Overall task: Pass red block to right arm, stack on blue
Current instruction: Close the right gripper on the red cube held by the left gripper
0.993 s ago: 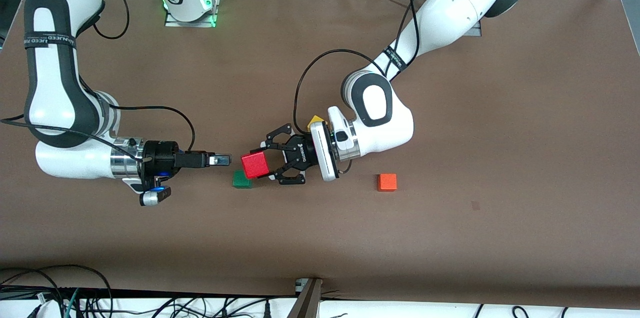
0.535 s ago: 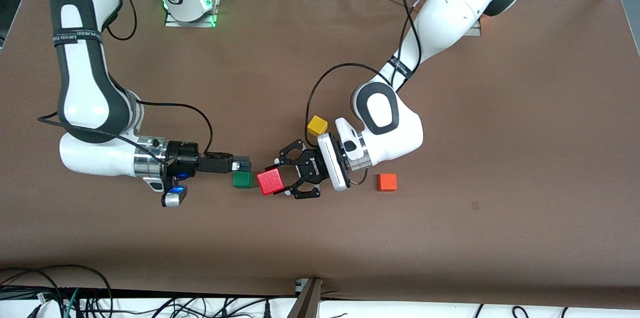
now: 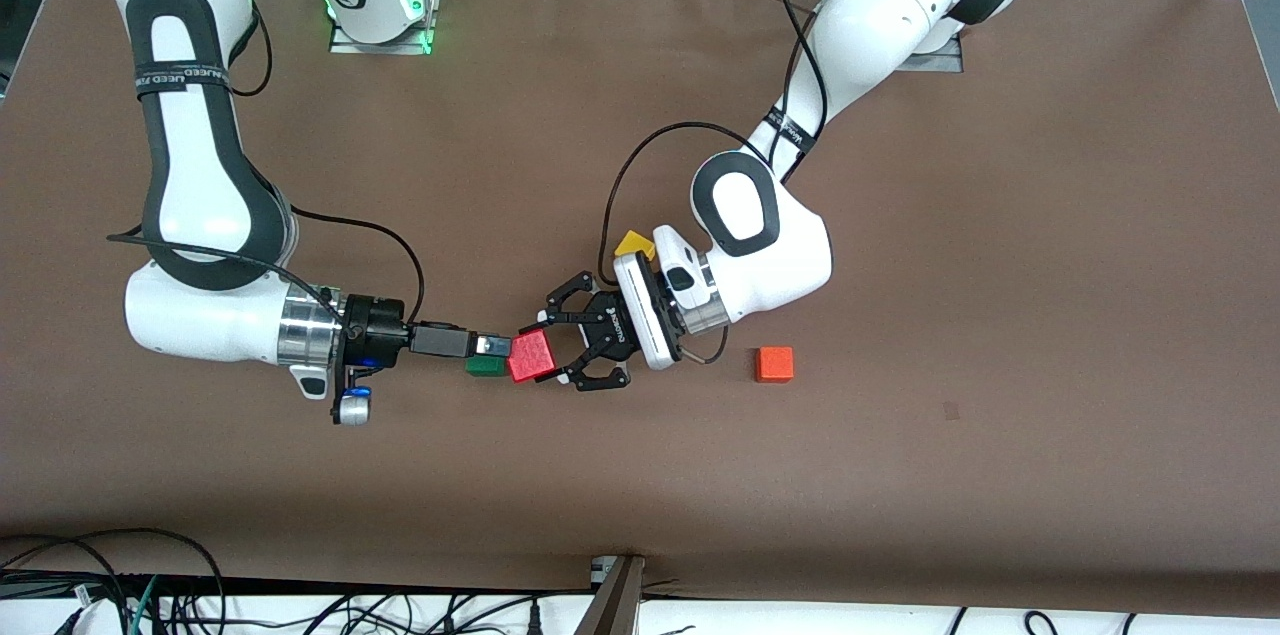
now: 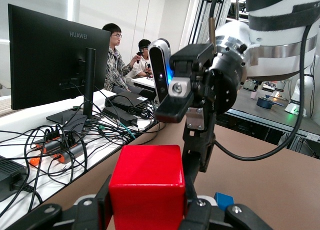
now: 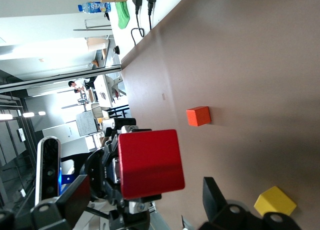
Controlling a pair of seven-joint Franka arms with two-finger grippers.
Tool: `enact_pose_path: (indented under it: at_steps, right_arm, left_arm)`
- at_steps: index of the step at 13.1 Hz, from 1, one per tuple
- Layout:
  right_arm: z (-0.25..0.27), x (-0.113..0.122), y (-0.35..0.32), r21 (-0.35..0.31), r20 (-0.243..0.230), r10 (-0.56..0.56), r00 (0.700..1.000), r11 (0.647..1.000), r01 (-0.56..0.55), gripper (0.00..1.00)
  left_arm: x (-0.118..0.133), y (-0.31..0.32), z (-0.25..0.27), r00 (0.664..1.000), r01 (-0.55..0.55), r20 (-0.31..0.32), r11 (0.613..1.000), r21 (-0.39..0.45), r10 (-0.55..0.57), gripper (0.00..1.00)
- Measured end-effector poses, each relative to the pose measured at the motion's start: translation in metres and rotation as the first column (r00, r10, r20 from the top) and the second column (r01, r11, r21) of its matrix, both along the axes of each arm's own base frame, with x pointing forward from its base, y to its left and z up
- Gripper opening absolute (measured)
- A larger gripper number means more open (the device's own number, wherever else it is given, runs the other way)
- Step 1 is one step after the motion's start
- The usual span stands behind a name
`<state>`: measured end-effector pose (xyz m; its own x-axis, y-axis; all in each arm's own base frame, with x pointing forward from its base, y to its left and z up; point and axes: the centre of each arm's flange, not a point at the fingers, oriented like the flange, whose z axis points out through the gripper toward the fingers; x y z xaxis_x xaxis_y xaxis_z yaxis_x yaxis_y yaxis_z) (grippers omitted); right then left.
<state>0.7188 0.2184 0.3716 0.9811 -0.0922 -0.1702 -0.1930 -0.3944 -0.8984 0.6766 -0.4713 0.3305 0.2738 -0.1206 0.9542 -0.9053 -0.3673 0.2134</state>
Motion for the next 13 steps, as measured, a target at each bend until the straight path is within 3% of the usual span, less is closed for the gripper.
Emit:
enact_pose_path:
  at_steps: [3, 7, 13]
  right_arm:
    - [-0.011, 0.003, -0.009, -0.007, 0.077, 0.028, 0.997, 1.0, -0.027, 1.0]
    - [-0.009, 0.012, -0.007, -0.006, 0.138, 0.042, 0.99, 0.999, -0.042, 1.0]
    - [-0.003, 0.016, 0.006, 0.011, 0.159, 0.047, 0.986, 0.999, -0.049, 1.0]
  left_arm:
    - [0.0, -0.001, 0.001, 1.0, 0.0, 0.001, 1.0, -0.002, 0.0, 0.56]
    - [0.001, -0.001, 0.004, 1.0, -0.001, 0.002, 1.0, -0.007, 0.001, 0.56]
    - [0.0, -0.002, 0.004, 1.0, -0.006, -0.013, 1.0, -0.023, 0.006, 0.56]
